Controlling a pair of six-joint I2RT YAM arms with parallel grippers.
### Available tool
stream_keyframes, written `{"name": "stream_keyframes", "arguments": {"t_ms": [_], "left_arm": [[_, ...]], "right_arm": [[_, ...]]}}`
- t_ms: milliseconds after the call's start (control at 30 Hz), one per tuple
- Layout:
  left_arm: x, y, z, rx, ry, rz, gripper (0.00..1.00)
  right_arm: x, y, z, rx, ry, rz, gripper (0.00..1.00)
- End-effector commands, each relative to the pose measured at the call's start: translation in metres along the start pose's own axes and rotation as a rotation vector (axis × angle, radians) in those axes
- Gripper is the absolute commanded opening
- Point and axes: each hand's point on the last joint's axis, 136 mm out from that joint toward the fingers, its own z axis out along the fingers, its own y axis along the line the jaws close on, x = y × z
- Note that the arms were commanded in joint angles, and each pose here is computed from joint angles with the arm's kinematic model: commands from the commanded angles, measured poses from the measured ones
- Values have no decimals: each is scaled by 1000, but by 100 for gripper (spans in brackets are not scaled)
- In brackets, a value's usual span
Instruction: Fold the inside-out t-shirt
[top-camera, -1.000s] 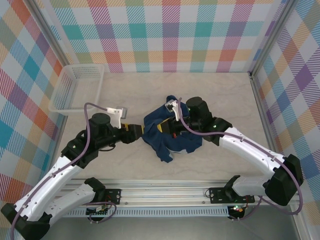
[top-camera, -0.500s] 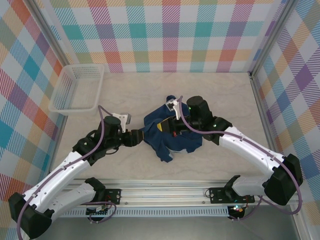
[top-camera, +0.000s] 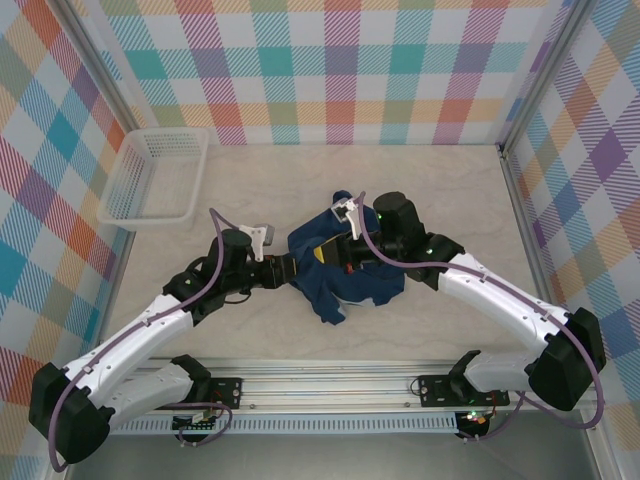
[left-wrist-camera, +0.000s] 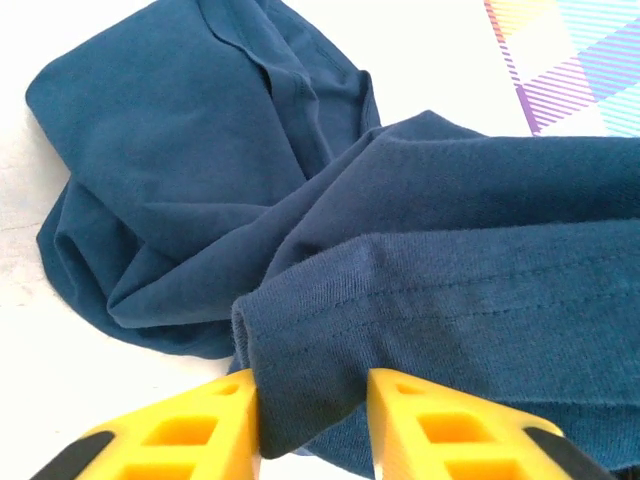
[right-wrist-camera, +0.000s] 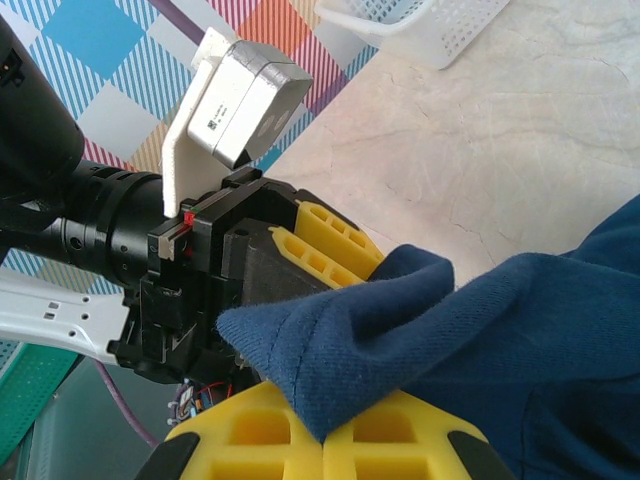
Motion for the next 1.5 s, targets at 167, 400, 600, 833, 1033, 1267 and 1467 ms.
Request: {"name": "stream_keyframes", "arguments": {"t_ms": [167, 400, 600, 833, 1033, 1267, 1467], "left_arm": [[-3, 0, -13, -34, -8, 39, 21], [-13, 6, -32, -99, -56, 81, 11], [-21, -6, -40, -51, -91, 85, 0], [-12, -1, -27, -57, -34, 40, 29], [-13, -5, -14, -20, -24, 10, 44], [-14, -5, -3, 0, -19, -15, 46], [-19, -1, 1, 27, -58, -76, 51]], "right_arm": [[-15, 5, -10, 12, -37, -52, 0], [-12, -3, -13, 68, -21, -78, 0], [-13, 0, -17, 68, -20, -99, 0], [-14, 3, -16, 47, -27, -96, 0], [-14, 4, -15, 37, -27, -89, 0], [-13, 6, -15, 30, -28, -88, 0], [-13, 5, -16, 33, -30, -88, 0]]}}
